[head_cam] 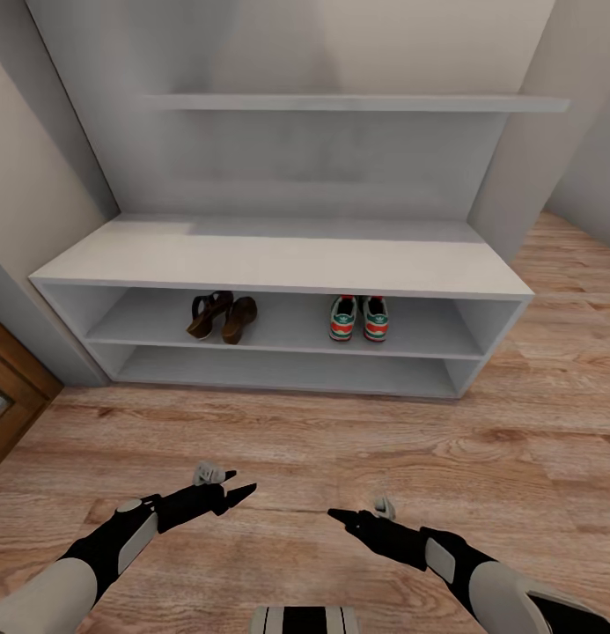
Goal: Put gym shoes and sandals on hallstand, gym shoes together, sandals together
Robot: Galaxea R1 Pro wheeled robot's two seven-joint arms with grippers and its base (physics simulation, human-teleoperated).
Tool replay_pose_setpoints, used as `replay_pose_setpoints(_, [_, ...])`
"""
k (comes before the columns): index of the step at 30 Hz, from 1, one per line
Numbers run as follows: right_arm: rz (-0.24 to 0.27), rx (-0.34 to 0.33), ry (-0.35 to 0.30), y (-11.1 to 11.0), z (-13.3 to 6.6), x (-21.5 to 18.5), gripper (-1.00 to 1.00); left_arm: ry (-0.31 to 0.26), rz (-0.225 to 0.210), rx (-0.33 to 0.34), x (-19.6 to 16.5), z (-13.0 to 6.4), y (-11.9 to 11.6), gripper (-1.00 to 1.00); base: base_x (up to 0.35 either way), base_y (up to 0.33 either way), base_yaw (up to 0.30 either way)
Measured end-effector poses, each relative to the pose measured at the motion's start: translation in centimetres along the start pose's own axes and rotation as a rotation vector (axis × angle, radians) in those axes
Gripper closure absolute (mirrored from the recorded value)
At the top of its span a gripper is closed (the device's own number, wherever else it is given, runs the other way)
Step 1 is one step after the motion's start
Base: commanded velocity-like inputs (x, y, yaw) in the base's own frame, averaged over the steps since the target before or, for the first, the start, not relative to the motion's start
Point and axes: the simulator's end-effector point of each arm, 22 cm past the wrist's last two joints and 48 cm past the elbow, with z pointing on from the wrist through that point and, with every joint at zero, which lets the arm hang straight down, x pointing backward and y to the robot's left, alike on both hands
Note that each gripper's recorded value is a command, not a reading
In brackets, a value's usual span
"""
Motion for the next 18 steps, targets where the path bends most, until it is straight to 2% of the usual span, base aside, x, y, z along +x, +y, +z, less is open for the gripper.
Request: replay_pose_setpoints(18, [0.001, 0.001, 0.000, -0.04, -0.01, 0.05, -1.00, -0.001, -0.001, 0.000, -0.02, -0.01, 0.01, -1.00, 0.000, 0.000, 0.000])
